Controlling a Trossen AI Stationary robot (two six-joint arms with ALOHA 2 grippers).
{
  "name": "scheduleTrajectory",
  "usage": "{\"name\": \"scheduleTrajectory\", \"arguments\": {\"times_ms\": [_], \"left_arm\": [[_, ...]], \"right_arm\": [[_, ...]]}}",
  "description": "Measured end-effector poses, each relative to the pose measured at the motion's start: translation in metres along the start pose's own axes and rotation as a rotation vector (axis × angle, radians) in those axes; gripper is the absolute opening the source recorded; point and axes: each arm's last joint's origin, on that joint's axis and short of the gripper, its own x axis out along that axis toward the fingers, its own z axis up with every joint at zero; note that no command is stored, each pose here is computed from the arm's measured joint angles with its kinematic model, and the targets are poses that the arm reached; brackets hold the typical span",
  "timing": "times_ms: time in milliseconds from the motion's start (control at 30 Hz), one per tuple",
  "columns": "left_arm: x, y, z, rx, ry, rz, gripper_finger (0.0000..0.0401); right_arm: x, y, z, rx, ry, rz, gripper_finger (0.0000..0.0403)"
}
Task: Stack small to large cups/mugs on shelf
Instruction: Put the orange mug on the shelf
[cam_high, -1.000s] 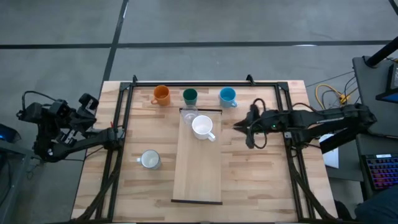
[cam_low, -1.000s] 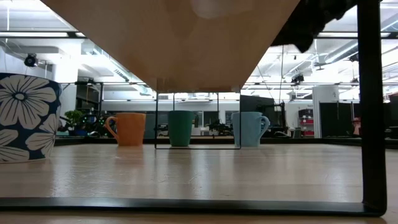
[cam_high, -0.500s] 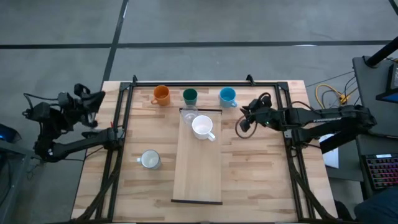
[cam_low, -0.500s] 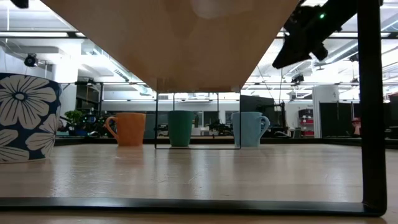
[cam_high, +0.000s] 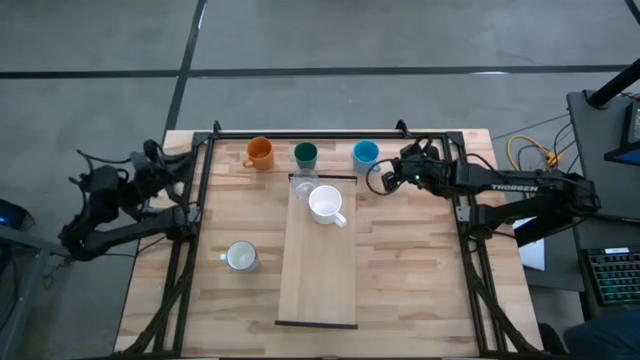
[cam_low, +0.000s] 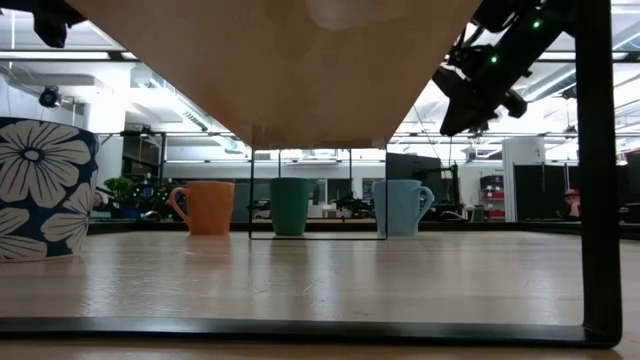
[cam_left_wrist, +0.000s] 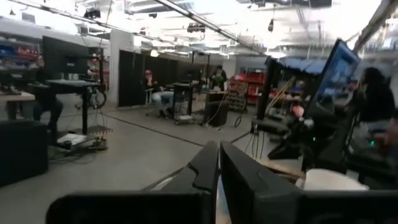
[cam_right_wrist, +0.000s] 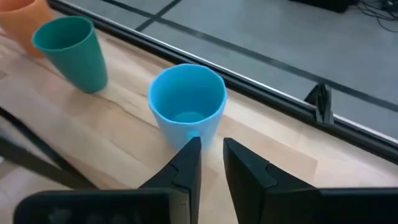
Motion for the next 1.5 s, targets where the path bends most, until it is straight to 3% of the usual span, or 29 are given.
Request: {"name": "scheduleTrajectory", "arguments": {"times_ms": [267,433,533,633,767,900,1033,1333,1500], "left_arm": [[0.002,0.0,-0.013,0.145,0.1,0.012,0.0004],[0.001,0.006,-0.023,0.213,0.214,0.2,0.0004],[0.003,0.008,-0.023,0.165,0.21,0.302,0.0004],[0.004,0.008,-0.025,0.111,0.227,0.327,0.0004],[0.012,0.007,-0.032,-0.072,0.273,0.407,0.0004],[0.025,0.003,-0.043,-0.049,0.415,0.433,0.0004],[0.046,-0.006,-0.046,0.019,0.54,0.345,0.0004],[0.073,-0.021,-0.04,0.137,0.831,0.013,0.0004],[0.072,-0.015,-0.039,0.163,0.982,0.058,0.0004]], "right_arm": [[0.0,-0.001,0.001,0.096,-0.004,-0.002,0.0061],[0.0,-0.001,0.001,0.115,-0.005,-0.004,0.0061],[0.002,-0.004,0.002,0.153,-0.006,-0.014,0.0061],[0.003,-0.005,0.004,0.168,-0.011,-0.021,0.0061],[0.003,-0.004,0.006,0.235,-0.033,-0.009,0.0061],[0.003,-0.002,0.01,0.273,-0.066,0.024,0.0061],[0.002,0.003,0.014,0.288,-0.066,0.113,0.0061],[0.0,0.01,0.017,0.296,-0.014,0.307,0.0061],[-0.001,0.012,0.016,0.257,0.022,0.372,0.0061]]}}
